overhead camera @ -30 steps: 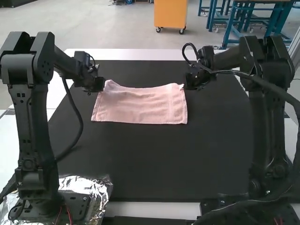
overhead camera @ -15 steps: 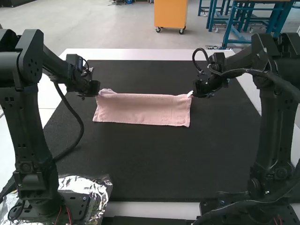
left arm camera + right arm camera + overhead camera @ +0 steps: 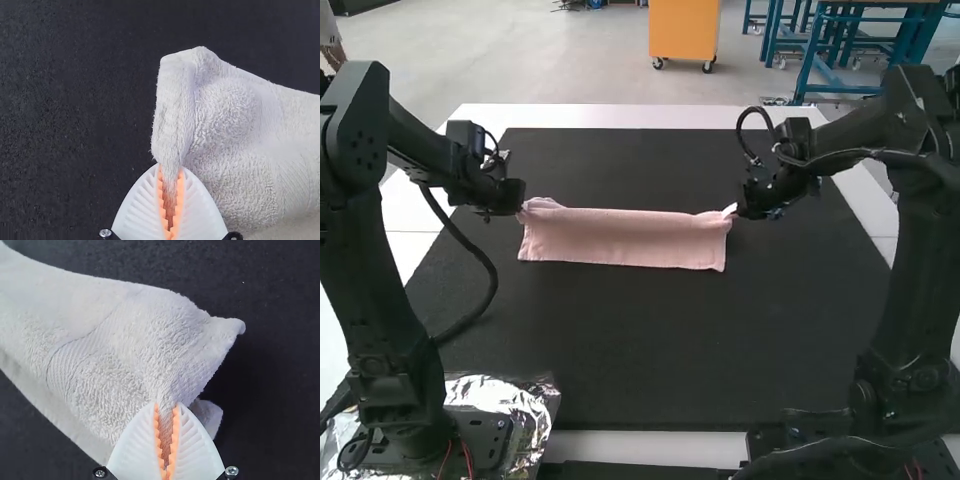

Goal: Fold the towel.

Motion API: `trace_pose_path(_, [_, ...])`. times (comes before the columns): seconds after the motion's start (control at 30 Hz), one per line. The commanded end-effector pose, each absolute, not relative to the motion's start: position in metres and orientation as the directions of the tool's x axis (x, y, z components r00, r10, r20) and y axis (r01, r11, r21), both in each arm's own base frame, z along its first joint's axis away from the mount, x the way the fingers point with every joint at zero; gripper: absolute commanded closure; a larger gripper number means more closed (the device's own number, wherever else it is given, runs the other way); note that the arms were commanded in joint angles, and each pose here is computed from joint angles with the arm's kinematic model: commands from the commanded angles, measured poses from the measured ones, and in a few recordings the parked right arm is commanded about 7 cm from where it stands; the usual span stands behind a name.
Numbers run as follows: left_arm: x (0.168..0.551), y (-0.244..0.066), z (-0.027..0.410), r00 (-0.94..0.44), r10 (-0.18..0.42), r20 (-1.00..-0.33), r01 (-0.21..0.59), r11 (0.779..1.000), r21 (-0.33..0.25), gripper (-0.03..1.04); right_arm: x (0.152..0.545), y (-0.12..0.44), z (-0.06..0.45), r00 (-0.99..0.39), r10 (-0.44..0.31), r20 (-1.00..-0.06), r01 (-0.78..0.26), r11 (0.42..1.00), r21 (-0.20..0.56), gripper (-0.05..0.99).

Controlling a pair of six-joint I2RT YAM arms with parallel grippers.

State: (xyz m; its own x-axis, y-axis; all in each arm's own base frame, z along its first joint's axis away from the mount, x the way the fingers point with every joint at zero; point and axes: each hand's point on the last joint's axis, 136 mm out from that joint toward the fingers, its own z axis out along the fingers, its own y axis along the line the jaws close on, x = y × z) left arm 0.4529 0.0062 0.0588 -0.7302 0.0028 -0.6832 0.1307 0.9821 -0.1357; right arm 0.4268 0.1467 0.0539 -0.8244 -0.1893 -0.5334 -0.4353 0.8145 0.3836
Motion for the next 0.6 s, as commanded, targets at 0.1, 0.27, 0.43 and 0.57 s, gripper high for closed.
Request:
trace_pose_path(0.1, [0.431, 0.019, 0.053, -0.731, -0.002, -0.682, 0.101, 0.989, -0.111, 0.99, 0.397, 0.133, 0.045, -0.837, -0.199, -0.509, -0.426, 0.821, 0.380, 0.96])
trace_pose_path(0.27, [0.414, 0.017, 0.034, -0.734, -0.002, -0.679, 0.101, 0.989, -0.111, 0.99, 0.377, 0.132, 0.023, -0.850, -0.209, -0.483, -0.419, 0.825, 0.379, 0.96])
trace_pose_path(0.43, [0.401, 0.017, 0.017, -0.731, -0.004, -0.683, 0.094, 0.990, -0.105, 0.92, 0.367, 0.133, -0.003, -0.864, -0.210, -0.458, -0.401, 0.837, 0.373, 0.67])
trace_pose_path(0.57, [0.401, 0.016, 0.017, -0.720, -0.007, -0.694, 0.095, 0.990, -0.108, 0.08, 0.373, 0.135, 0.001, -0.855, -0.220, -0.469, -0.410, 0.841, 0.352, 0.03])
